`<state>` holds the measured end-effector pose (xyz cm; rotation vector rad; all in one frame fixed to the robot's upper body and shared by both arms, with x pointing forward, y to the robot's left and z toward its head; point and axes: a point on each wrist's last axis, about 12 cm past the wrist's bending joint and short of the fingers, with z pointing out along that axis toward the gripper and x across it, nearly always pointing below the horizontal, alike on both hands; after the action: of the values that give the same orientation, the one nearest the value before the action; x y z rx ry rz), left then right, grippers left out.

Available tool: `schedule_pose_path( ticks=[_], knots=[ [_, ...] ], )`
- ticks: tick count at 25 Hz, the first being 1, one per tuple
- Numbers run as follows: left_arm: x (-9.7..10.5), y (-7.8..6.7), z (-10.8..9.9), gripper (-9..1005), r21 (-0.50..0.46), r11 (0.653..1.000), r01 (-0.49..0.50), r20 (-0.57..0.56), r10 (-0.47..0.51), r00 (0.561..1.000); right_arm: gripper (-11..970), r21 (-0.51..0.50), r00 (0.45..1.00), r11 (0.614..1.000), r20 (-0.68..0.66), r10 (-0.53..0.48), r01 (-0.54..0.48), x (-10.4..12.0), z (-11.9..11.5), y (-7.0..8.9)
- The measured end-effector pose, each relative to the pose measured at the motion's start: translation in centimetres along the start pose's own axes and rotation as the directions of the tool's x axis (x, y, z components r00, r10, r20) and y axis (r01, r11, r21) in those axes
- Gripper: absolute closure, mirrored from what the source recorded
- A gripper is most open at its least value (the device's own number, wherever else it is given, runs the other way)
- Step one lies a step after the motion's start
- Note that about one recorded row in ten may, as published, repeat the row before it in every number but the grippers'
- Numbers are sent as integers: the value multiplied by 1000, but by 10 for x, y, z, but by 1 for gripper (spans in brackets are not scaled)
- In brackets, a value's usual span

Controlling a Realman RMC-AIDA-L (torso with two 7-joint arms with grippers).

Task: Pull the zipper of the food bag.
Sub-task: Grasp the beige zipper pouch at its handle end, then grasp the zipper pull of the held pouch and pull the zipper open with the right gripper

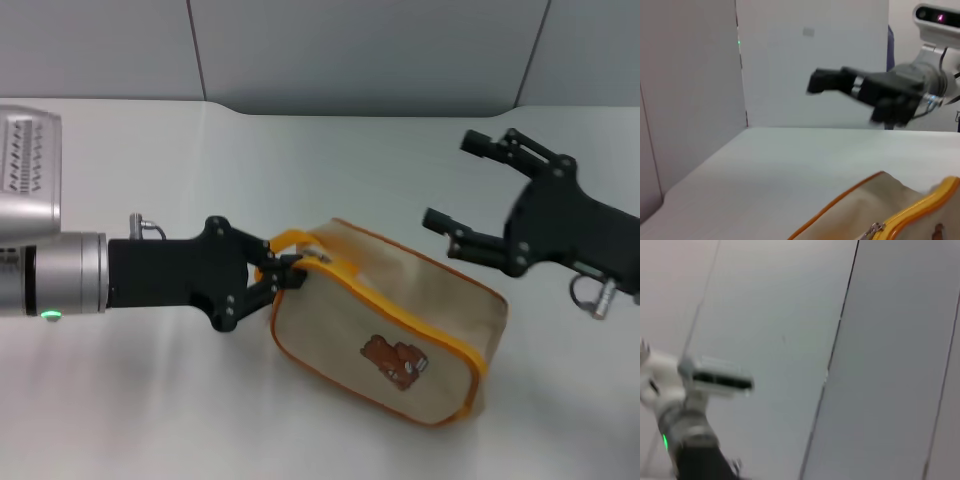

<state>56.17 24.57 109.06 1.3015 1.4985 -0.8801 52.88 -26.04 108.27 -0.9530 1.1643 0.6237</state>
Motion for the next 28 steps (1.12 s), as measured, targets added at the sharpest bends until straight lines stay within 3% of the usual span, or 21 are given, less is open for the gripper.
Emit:
schedule_pose_path(
  ticks=[8, 14, 26, 28],
  knots=[
    [-13, 6, -7, 926, 21, 998, -53, 13, 53, 999, 171, -23, 988, 987, -8, -157, 157, 2, 7, 1],
    [-34, 15, -12, 930, 70, 992, -101, 45, 98, 994, 176, -88, 943, 939, 16, -331, 331, 5, 14, 14],
    [-43, 17, -2, 934, 98, 987, -125, 62, 119, 991, 377, -90, 888, 884, 43, -457, 459, 13, 38, 26],
    [-43, 17, -2, 934, 98, 987, -125, 62, 119, 991, 483, -91, 885, 880, 46, -463, 465, 13, 39, 28]
  ],
)
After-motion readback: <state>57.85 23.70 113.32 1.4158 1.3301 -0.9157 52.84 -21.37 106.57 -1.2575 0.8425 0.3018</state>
